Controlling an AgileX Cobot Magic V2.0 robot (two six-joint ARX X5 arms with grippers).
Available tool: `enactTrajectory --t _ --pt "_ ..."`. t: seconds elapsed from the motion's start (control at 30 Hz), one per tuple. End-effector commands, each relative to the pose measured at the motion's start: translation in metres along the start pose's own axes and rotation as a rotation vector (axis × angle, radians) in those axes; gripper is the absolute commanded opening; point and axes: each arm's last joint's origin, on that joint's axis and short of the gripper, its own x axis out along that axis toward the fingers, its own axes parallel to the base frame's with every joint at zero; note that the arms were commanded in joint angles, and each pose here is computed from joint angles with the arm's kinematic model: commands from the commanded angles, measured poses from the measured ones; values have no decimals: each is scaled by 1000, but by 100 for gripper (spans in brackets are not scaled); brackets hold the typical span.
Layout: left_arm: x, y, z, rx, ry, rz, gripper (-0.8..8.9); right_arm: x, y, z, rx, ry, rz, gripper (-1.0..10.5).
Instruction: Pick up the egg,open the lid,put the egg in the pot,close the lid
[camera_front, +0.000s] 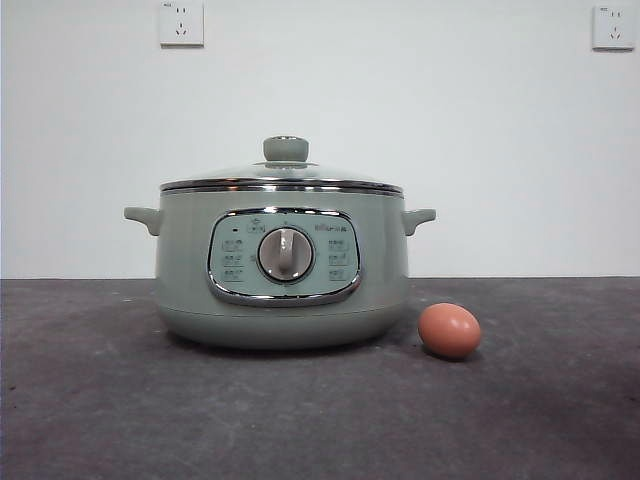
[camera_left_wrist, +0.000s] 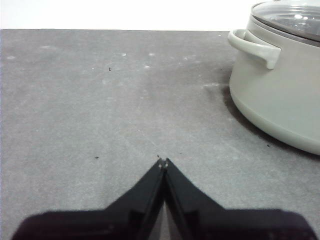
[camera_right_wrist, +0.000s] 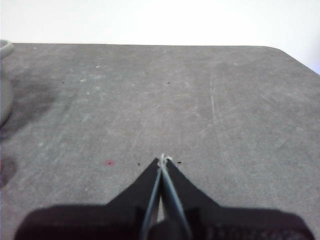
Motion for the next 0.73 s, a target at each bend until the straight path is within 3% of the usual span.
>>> enactTrajectory --t 0.03,0.4,0.73 --pt "1 0 -3 -7 4 1 -3 1 0 -2 80 1 1 1" --pt "-3 -1 9 -65 -14 -11 -7 -3 0 9 242 -31 16 -9" --pt "-19 -6 60 -119 -51 -69 -7 -21 0 59 270 -113 82 -11"
